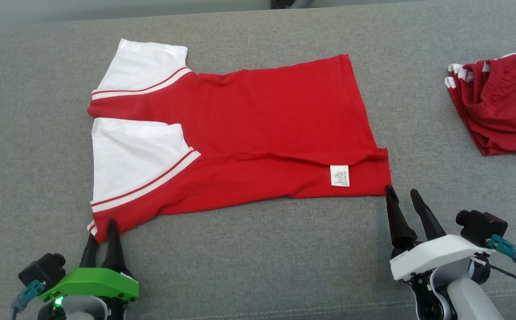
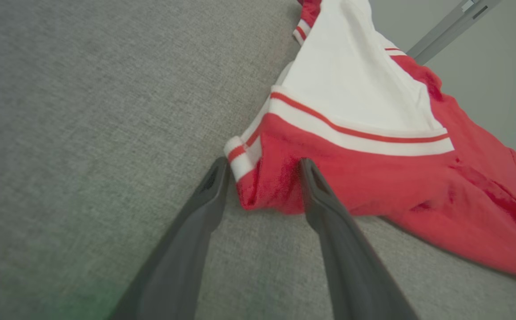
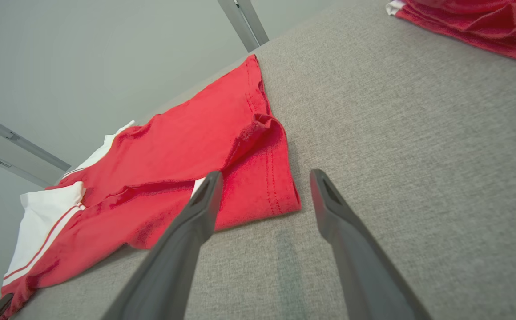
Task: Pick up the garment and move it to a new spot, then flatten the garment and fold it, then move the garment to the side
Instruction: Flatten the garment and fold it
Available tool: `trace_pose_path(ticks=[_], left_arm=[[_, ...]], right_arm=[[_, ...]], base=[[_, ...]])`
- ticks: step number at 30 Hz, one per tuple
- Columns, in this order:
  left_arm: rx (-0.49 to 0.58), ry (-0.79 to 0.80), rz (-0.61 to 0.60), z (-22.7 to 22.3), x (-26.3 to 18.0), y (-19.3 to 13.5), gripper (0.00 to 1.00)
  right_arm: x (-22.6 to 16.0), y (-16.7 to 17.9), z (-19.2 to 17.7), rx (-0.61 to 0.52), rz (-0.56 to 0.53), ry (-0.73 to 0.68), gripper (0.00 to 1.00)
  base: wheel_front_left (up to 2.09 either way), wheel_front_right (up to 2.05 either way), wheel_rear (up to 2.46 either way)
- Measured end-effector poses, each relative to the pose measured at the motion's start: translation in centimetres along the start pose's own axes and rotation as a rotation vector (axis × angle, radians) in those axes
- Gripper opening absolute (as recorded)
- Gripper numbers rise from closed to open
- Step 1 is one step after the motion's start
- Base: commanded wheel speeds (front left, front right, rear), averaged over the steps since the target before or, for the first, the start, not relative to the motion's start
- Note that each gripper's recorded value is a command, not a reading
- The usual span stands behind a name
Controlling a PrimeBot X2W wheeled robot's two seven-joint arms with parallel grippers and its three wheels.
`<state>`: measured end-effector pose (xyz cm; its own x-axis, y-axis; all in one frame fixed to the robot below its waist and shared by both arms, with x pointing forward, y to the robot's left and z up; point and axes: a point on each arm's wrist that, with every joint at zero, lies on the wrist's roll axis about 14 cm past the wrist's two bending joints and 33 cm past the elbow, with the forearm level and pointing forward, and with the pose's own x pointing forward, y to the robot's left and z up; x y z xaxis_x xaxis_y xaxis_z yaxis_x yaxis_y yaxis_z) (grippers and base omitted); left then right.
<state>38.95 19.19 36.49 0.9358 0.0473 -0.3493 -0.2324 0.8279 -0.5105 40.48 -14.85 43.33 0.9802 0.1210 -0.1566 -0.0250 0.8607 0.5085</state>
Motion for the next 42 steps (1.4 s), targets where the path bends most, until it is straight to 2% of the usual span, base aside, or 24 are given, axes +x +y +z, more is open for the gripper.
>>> trace_pose_path(ticks=[1, 2, 6, 13, 17, 18, 19, 22, 29, 34, 42], left_arm=[[0.0, 0.0, 0.0, 0.0, 0.0, 0.0, 0.14], [0.0, 0.0, 0.002, 0.0, 0.1, 0.1, 0.0], [0.011, -0.011, 0.001, 0.6, 0.3, 0.2, 0.0], [0.04, -0.129, -0.033, 4.3, 0.6, -0.8, 0.0], [0.047, -0.157, -0.058, 5.0, 0.2, -1.7, 0.0], [0.053, -0.161, -0.067, 5.1, 0.2, -2.0, 0.0], [0.061, -0.165, -0.074, 5.2, 0.1, -2.2, 0.0], [0.069, -0.185, -0.089, 5.7, -0.3, -2.7, 0.0], [0.077, -0.26, -0.129, 7.8, -1.9, -3.7, 0.0], [0.08, -0.288, -0.166, 8.4, -3.6, -4.4, 0.0], [0.079, -0.124, -0.111, 3.7, -6.1, -2.6, 0.0]], right_arm=[[0.0, 0.0, 0.0, 0.0, 0.0, 0.0, 1.0], [0.0, -0.1, -0.2, 0.001, -0.003, 0.008, 1.0], [0.4, -0.3, -1.3, 0.002, -0.014, 0.048, 1.0], [1.5, -0.7, -2.7, 0.0, -0.035, 0.105, 1.0], [2.3, -0.5, -4.2, 0.046, -0.042, 0.168, 1.0], [2.5, -0.4, -4.4, 0.047, -0.039, 0.179, 0.9], [2.7, -0.2, -4.5, 0.052, -0.036, 0.184, 0.48], [3.3, 0.2, -4.3, 0.083, -0.033, 0.168, 0.0], [3.6, 0.8, -2.4, 0.17, -0.025, 0.089, 0.0], [2.0, -1.2, -0.4, 0.197, -0.052, 0.048, 0.0], [-2.1, -3.5, -1.6, 0.177, -0.104, 0.132, 0.0]], base=[[0.0, 0.0, 0.0], [0.0, 0.0, 0.0], [0.0, 0.0, 0.0], [0.0, 0.0, 0.0], [0.0, 0.0, 0.0], [0.0, 0.0, 0.0], [0.0, 0.0, 0.0], [0.0, 0.0, 0.0], [0.0, 0.0, 0.0], [0.0, 0.0, 0.0], [0.0, 0.0, 0.0]])
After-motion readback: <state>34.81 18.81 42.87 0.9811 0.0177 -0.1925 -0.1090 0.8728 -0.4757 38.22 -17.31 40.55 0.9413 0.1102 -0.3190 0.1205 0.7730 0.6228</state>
